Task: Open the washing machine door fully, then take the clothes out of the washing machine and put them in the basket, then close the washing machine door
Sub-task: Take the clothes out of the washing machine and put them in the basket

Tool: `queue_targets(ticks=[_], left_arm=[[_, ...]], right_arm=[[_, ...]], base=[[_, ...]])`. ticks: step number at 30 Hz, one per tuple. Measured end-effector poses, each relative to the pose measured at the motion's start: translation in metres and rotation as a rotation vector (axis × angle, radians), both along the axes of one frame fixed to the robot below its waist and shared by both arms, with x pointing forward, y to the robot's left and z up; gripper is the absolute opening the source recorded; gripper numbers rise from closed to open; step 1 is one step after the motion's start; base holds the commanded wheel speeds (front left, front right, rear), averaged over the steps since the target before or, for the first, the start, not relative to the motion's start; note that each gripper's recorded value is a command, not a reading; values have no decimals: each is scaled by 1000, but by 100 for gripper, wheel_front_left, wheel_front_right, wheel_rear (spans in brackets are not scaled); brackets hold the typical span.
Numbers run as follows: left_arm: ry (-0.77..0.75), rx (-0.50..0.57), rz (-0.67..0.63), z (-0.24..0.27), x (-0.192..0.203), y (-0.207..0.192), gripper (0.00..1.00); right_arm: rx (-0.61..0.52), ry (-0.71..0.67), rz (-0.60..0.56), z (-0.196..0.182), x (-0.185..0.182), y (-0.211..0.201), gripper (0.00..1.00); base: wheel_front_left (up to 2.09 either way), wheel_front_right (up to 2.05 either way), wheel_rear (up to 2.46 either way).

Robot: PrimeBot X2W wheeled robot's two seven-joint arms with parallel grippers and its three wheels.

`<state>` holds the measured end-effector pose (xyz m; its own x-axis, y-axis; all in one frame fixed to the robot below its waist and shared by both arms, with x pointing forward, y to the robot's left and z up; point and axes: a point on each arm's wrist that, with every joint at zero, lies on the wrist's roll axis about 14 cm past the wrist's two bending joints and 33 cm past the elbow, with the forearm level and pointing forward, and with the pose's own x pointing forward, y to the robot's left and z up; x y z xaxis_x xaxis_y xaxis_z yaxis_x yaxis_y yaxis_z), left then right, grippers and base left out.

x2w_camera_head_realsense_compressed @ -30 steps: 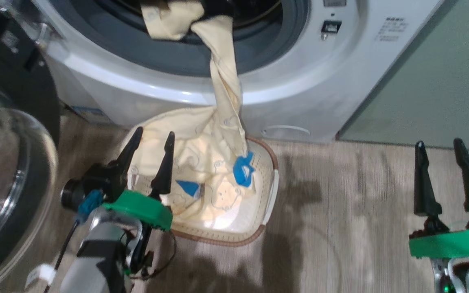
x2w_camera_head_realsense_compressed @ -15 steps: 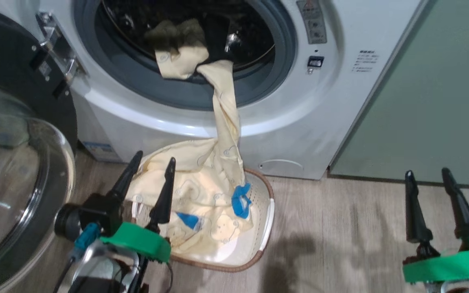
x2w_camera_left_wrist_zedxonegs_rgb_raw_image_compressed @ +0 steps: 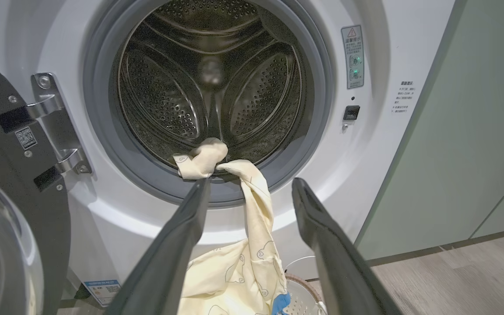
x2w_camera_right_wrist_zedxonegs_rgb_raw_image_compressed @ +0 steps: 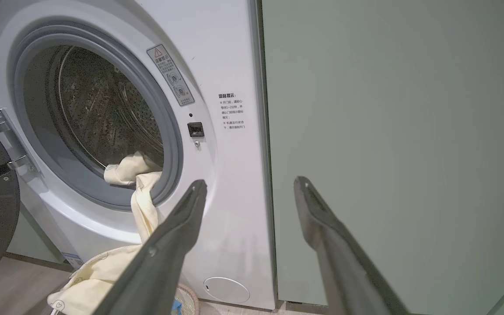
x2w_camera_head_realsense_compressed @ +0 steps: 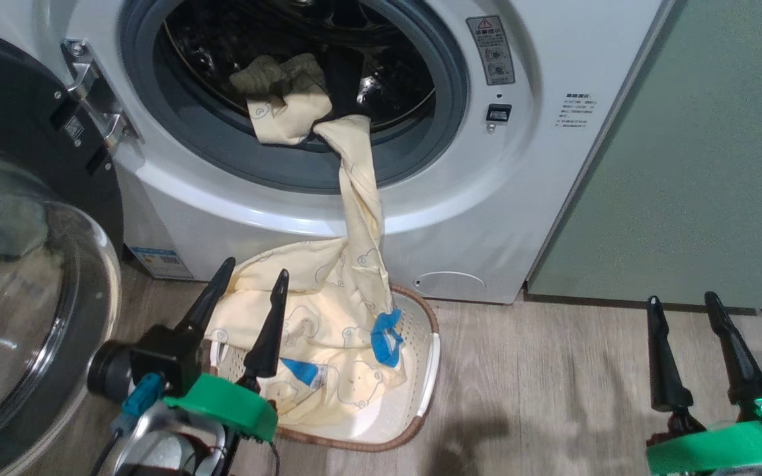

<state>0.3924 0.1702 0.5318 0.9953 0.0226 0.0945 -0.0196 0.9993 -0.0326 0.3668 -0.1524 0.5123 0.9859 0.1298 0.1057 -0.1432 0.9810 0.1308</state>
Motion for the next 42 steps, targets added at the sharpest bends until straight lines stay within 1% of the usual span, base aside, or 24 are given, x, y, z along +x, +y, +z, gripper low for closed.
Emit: queue_targets(ticks=[6,13,25,26,34,42], left_arm=[[20,-1,-8,-7,2,-3,100],[145,-14,-42,-46,9,-12,100],[317,-31,-135,-114,56,-39,100],[317,-31,-135,-114,56,-39,100],[423,-47,-212,-163,87,-63,100],[571,-64,-263,-222,110,-82,100]], right_arm=[[2,21,2,-7,0,1,100],[3,52,2,-17,5,1,100],[7,90,-14,-35,33,-4,100],[7,90,-14,-35,33,-4,100],[8,130,-26,-56,52,-8,100],[16,171,-42,-77,67,-14,100]], base=[[0,0,0],[0,0,0],[0,0,0],[0,0,0],[0,0,0],[0,0,0]])
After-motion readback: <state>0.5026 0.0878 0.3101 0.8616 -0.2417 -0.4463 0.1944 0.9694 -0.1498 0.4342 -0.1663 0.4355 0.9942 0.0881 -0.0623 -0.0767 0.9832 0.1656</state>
